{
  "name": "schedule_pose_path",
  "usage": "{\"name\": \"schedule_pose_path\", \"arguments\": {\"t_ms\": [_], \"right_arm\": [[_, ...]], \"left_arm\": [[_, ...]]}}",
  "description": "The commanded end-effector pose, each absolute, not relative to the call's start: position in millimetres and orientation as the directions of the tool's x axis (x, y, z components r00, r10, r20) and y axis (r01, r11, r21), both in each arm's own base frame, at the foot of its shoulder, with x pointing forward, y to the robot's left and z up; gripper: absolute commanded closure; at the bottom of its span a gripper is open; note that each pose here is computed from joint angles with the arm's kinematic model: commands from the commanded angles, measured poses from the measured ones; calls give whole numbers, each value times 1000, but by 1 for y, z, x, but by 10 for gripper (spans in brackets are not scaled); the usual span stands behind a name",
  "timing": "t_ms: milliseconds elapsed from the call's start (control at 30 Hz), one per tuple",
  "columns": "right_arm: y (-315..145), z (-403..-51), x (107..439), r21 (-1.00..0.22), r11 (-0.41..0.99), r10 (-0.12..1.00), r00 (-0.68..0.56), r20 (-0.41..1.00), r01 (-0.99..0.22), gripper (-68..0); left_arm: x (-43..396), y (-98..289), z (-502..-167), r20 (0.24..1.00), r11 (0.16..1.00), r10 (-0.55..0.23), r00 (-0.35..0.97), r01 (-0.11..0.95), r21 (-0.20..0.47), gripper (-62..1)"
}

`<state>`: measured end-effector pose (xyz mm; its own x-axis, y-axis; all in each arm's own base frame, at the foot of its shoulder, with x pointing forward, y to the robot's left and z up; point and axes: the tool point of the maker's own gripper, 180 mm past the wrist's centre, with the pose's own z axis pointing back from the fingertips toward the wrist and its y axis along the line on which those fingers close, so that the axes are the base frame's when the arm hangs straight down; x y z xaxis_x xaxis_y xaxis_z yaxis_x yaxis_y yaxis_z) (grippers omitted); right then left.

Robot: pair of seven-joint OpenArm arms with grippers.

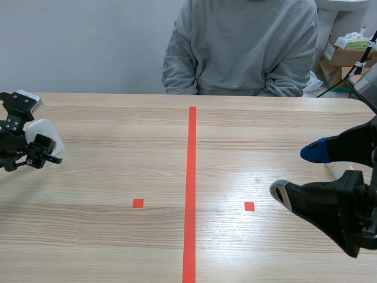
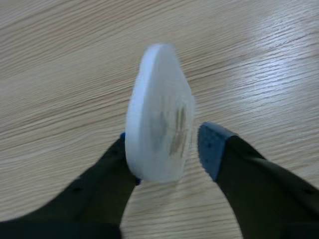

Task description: Do the leaf sorting experiment

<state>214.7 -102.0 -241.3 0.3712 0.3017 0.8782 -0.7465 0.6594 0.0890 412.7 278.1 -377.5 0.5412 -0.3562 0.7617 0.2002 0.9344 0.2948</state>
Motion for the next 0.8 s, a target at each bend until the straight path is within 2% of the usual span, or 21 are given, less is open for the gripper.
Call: {"name": "schedule_pose_path", "arguments": {"t_ms": [0,233,300,400,500,600,767], "right_arm": [[-102,-236,217,84,658,288,353,890,-749,-519],[-102,-236,217,84,657,289,353,890,-749,-519],[-102,-236,217,83,657,289,353,890,-749,-519],[-103,-237,217,78,658,296,353,888,-749,-519],[-104,-239,217,70,659,308,354,883,-749,-519],[-104,-239,217,68,660,311,355,882,-748,-519],[-104,-239,217,68,660,310,354,882,-748,-519]], "left_arm": [[421,281,-365,786,936,-352,508,186,300,-332],[421,280,-364,794,941,-339,505,178,288,-521],[422,280,-363,796,943,-333,505,176,283,-555],[422,280,-362,797,942,-335,502,181,282,-588],[421,268,-353,816,945,-320,481,225,237,-608],[414,250,-333,843,928,-331,423,306,211,-608],[383,203,-289,883,853,-368,292,484,195,-607]]}}
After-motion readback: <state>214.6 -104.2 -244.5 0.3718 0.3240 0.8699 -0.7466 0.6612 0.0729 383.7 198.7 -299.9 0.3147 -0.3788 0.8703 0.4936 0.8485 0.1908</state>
